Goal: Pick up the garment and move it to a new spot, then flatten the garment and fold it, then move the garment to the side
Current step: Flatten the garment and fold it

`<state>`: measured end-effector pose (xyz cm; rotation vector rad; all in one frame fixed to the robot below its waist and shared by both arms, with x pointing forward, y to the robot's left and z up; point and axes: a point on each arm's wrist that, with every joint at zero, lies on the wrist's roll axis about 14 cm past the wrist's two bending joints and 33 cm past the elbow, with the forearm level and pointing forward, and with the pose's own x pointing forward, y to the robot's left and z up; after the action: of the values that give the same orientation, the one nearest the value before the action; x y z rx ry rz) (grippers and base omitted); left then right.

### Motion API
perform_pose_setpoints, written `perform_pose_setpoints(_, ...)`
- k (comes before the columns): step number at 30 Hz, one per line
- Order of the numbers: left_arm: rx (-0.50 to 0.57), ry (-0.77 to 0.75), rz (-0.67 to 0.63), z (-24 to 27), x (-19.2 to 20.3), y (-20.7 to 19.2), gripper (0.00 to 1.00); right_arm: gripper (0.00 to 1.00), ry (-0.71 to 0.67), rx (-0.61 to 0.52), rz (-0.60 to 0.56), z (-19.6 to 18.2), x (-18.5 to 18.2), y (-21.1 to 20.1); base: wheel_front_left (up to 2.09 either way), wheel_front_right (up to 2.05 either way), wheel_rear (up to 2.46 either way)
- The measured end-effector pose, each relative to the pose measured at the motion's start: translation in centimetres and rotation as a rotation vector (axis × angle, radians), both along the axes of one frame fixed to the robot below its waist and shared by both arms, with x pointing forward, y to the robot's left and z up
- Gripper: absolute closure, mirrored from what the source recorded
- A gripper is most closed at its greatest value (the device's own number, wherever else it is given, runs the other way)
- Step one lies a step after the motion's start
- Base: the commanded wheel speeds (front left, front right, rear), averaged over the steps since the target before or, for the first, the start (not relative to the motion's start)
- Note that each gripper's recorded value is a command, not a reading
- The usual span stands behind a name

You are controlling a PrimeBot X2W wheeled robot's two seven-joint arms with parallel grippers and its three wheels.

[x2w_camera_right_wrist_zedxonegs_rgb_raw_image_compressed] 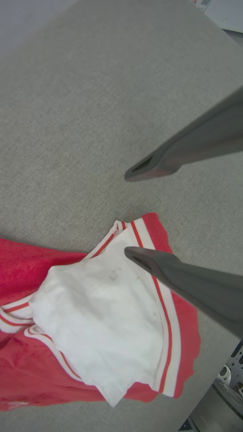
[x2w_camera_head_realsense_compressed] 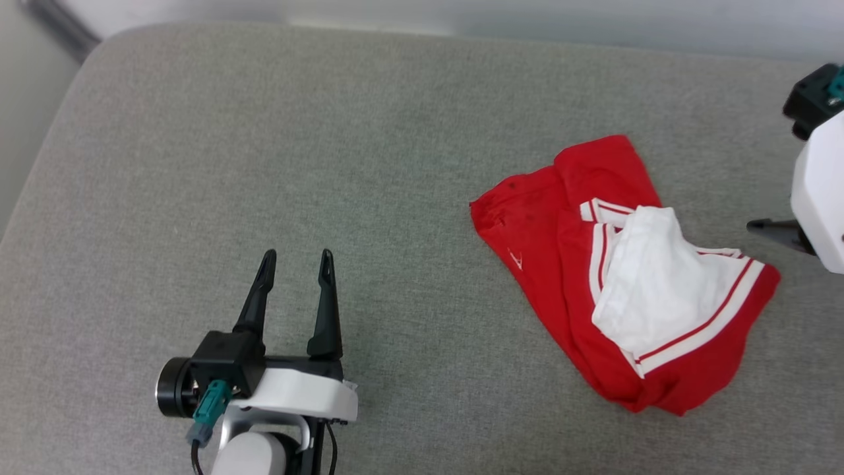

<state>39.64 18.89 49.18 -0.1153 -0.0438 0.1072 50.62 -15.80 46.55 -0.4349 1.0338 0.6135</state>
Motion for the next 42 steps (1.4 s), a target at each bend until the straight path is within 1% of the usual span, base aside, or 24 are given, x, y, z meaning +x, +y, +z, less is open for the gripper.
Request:
perform_pose_setpoints(5, -0.003, 0.021, -0.003, -0.9, 1.0, -0.1, 0.0, 0.0, 0.109, -0.035, 0.023, -4.2, -0.3, 0.8, 0.0, 0.0, 0.0)
perform_pose_setpoints(10, 0.002, 0.045, 0.016, -1.7, 1.4, 0.6, 0.0, 0.0, 0.225, -0.055, 0.065, -8.8, -2.1, 2.0, 0.0, 0.0, 0.0)
perform_pose_setpoints(15, 0.002, 0.062, 0.03, -2.2, 1.3, 0.9, 0.0, 0.0, 0.246, -0.061, 0.076, -10.1, -2.5, 2.0, 0.0, 0.0, 0.0)
perform_pose_setpoints(16, 0.002, 0.06, 0.03, -2.2, 1.2, 0.9, 0.0, 0.5, 0.24, -0.058, 0.078, -10.0, -2.6, 2.1, 0.0, 0.0, 0.0)
perform_pose_setpoints(17, 0.001, 0.059, 0.029, -2.1, 1.2, 0.9, 0.0, 0.77, 0.231, -0.05, 0.079, -9.9, -2.6, 2.2, 0.0, 0.0, 0.0)
perform_pose_setpoints(18, 0.001, 0.058, 0.028, -2.1, 1.2, 0.9, 0.0, 1.0, 0.225, -0.04, 0.078, -9.7, -2.7, 2.2, 0.0, 0.0, 0.0)
perform_pose_setpoints(22, -0.001, 0.042, 0.022, -1.5, 1.1, 0.7, 0.0, 1.0, 0.165, 0.026, 0.072, -8.3, -2.6, 3.1, 0.0, 0.0, 0.0)
perform_pose_setpoints(24, 0.0, 0.029, 0.017, -1.0, 0.9, 0.5, 0.0, 1.0, 0.101, 0.08, 0.063, -6.7, -1.9, 3.7, 0.0, 0.0, 0.0)
perform_pose_setpoints(27, 0.0, 0.011, 0.012, -0.3, 0.5, 0.4, 0.0, 1.0, -0.019, 0.162, 0.063, -2.9, -0.4, 4.9, 0.0, 0.0, 0.0)
perform_pose_setpoints(35, 0.001, -0.031, 0.015, 1.3, -1.1, 0.4, 0.0, 1.0, -0.357, 0.31, 0.08, 7.7, 2.6, 6.3, 0.0, 0.0, 0.0)
perform_pose_setpoints(42, 0.003, -0.047, 0.035, 1.9, -2.5, 0.9, 0.0, 1.0, -0.588, 0.459, 0.134, 15.2, 2.9, 8.8, 0.0, 0.0, 0.0)
